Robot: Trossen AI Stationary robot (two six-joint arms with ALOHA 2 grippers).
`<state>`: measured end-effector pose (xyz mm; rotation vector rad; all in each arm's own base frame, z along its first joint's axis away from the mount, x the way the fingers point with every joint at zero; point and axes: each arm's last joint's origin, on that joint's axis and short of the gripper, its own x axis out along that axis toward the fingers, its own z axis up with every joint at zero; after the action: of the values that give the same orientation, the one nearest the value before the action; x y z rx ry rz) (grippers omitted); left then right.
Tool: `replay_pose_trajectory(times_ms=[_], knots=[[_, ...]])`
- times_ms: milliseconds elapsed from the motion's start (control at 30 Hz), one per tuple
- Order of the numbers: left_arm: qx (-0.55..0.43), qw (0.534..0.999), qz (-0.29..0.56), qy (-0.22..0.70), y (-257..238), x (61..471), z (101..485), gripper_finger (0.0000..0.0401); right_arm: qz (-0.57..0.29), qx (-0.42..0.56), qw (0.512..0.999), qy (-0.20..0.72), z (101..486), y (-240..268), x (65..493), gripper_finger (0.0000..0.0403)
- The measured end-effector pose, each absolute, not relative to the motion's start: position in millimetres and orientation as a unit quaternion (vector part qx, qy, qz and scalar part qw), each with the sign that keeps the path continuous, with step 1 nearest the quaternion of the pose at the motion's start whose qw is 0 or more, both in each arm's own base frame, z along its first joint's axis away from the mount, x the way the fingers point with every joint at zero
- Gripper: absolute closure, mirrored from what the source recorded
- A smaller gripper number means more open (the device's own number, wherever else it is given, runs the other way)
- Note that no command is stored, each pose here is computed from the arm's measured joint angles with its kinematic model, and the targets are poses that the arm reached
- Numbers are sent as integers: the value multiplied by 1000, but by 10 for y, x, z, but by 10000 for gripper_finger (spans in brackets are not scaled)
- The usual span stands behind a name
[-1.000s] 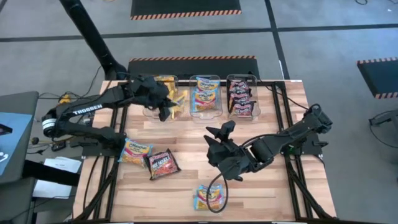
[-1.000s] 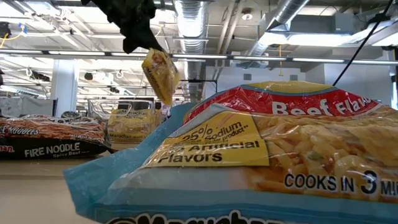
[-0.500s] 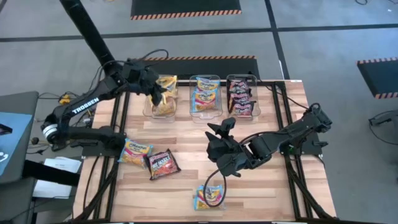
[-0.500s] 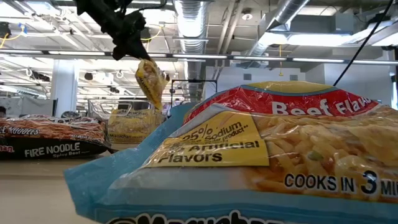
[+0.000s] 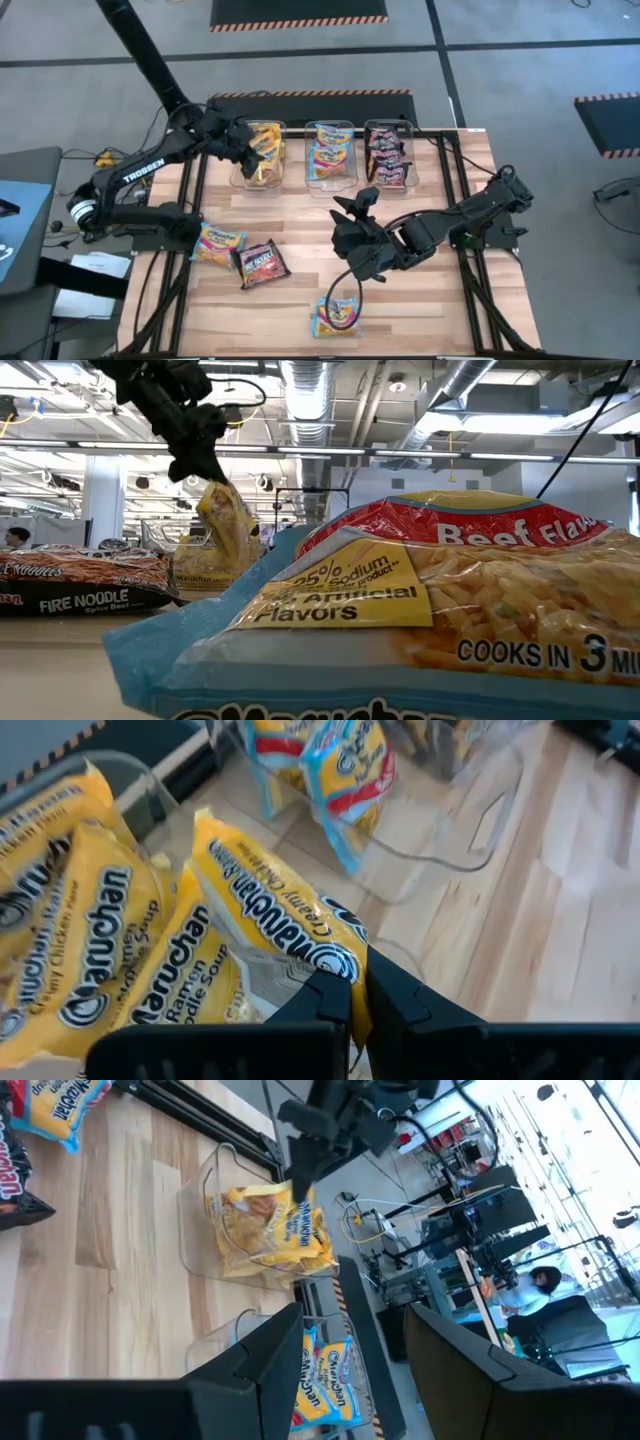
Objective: Sort Maruchan noodles
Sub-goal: Put the yellow noodle pack into the left transparent bin
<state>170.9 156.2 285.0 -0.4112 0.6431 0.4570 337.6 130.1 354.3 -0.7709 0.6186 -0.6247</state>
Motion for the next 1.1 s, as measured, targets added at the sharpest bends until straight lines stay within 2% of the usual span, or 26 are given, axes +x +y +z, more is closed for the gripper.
replay_pose_trajectory(times_ms=[233,400,667,900,1100], knots=[[-205,902,227,305,1569,1699,2576,401,-295,-364,834,292,3543,1301,3377,205],[-201,883,263,333,1566,1647,2448,401,-295,-364,834,292,3544,1301,3377,205],[-204,861,287,367,1543,1597,2374,401,-296,-365,832,294,3544,1283,3384,205],[-191,821,355,405,1542,1532,2330,401,-296,-364,832,296,3543,1259,3394,205],[-195,810,346,431,1509,1500,2298,395,-296,-364,832,296,3543,1261,3393,205]])
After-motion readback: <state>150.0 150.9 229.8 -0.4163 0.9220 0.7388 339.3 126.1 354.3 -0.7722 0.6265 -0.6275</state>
